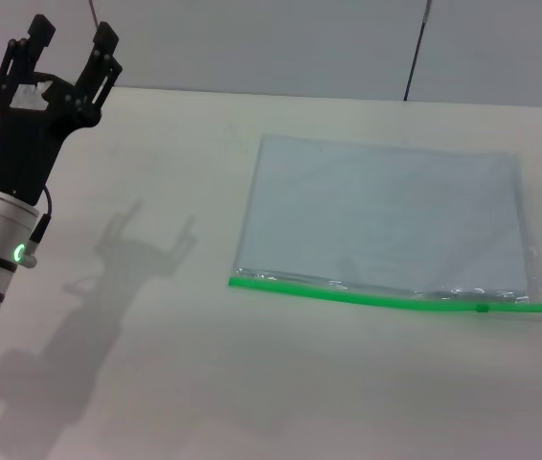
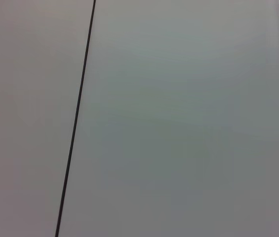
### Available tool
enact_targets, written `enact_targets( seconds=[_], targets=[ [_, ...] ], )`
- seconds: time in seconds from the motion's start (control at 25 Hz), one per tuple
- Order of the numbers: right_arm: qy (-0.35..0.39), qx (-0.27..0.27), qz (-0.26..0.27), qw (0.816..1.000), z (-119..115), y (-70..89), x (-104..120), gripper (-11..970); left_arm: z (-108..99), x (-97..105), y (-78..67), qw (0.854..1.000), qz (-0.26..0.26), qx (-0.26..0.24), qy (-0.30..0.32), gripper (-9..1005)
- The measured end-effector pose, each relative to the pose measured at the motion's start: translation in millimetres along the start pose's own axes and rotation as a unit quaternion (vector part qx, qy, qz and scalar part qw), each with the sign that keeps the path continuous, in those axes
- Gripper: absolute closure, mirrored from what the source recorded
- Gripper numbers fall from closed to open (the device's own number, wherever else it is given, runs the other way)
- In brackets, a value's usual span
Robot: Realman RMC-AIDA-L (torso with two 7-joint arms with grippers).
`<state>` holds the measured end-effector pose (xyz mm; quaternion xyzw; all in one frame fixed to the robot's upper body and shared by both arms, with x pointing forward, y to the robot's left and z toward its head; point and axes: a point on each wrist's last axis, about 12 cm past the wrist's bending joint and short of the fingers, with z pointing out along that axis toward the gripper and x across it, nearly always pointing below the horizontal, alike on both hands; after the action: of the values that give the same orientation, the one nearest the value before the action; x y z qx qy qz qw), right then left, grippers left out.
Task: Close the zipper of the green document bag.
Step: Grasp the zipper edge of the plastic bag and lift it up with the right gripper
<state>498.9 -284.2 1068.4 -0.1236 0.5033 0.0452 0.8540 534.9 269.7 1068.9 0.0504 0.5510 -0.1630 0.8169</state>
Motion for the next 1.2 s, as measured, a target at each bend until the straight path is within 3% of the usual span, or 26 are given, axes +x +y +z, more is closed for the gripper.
enact_targets(
  seconds=[0.44, 0.84, 0.96, 1.0, 1.2],
  targets=[
    [0.004, -0.003, -0.028, 1.000, 4, -4.6, 2, 87, 1, 0, -0.2, 1.000, 0.000, 0.001, 0.000, 208],
    [0.043, -0.039, -0.168, 0.984, -6, 5.2, 12, 92, 0, 0, 0.9, 1.000, 0.003, 0.000, 0.000, 209],
    [0.073, -0.055, -0.260, 0.961, -20, 3.6, 18, 93, -1, 0, 1.5, 1.000, 0.004, -0.001, 0.001, 209],
    [0.073, -0.055, -0.260, 0.961, -20, 3.6, 18, 94, -1, 0, 1.6, 1.000, 0.005, -0.002, 0.001, 209],
    [0.131, -0.070, -0.371, 0.917, -41, 0.3, 28, 95, -2, 0, 2.5, 1.000, 0.005, -0.004, 0.002, 209]
  ],
)
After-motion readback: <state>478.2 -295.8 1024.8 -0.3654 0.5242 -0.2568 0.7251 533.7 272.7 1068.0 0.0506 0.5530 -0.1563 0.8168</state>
